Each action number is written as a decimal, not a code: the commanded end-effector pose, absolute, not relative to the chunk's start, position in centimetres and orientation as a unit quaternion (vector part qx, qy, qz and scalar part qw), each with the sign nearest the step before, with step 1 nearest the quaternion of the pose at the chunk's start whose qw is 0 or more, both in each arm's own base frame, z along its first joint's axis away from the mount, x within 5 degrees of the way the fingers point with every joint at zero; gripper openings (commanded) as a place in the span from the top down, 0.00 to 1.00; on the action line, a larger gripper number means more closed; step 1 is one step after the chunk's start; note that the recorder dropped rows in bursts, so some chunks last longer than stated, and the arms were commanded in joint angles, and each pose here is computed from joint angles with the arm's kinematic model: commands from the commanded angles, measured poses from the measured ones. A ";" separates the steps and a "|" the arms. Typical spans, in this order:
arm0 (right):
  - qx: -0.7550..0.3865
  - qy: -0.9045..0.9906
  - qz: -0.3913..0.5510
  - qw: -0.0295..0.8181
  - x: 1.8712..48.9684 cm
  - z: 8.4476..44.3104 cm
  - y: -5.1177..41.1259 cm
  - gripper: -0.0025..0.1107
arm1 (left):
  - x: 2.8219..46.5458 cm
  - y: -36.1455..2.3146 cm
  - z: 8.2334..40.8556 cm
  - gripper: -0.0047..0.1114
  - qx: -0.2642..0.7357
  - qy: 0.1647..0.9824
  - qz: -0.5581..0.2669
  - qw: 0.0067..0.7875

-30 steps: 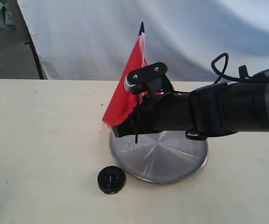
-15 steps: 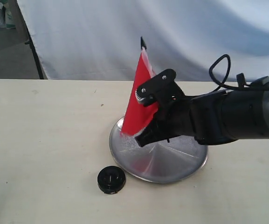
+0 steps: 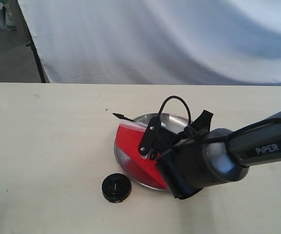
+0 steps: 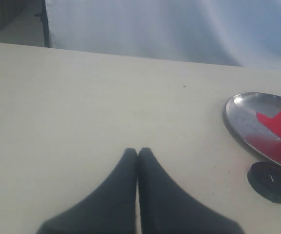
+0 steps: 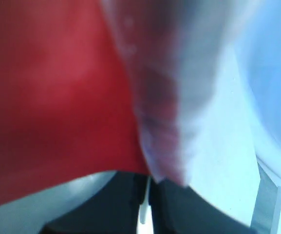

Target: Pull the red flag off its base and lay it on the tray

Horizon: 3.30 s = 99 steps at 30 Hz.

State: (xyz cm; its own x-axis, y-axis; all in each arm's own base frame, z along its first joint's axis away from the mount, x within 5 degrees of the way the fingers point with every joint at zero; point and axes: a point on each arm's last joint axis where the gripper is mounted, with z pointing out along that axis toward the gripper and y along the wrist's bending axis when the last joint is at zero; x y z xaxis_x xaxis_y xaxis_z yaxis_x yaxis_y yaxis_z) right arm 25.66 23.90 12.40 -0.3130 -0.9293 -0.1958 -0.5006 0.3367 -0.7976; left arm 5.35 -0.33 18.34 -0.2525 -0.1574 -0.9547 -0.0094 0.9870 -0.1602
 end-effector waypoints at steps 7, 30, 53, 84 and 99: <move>-0.463 0.773 -0.231 0.367 26.2 12.1 26.4 0.98 | 5.3 -0.3 18.2 0.96 -0.058 0.789 -0.065 0.608; -0.396 0.836 -0.210 0.317 28.2 9.5 24.4 0.98 | 5.3 -0.3 18.2 0.96 -0.058 0.789 -0.065 0.608; -0.336 0.878 -0.095 0.327 28.7 9.0 24.9 0.55 | 5.3 -0.3 18.2 0.96 -0.058 0.789 -0.065 0.608; -0.165 0.776 0.072 0.605 15.9 29.8 11.0 0.98 | 5.3 -0.3 18.2 0.96 -0.058 0.789 -0.065 0.608; -0.123 0.735 0.190 0.639 9.0 26.1 5.0 0.98 | 5.3 -0.3 18.2 0.96 -0.058 0.789 -0.065 0.608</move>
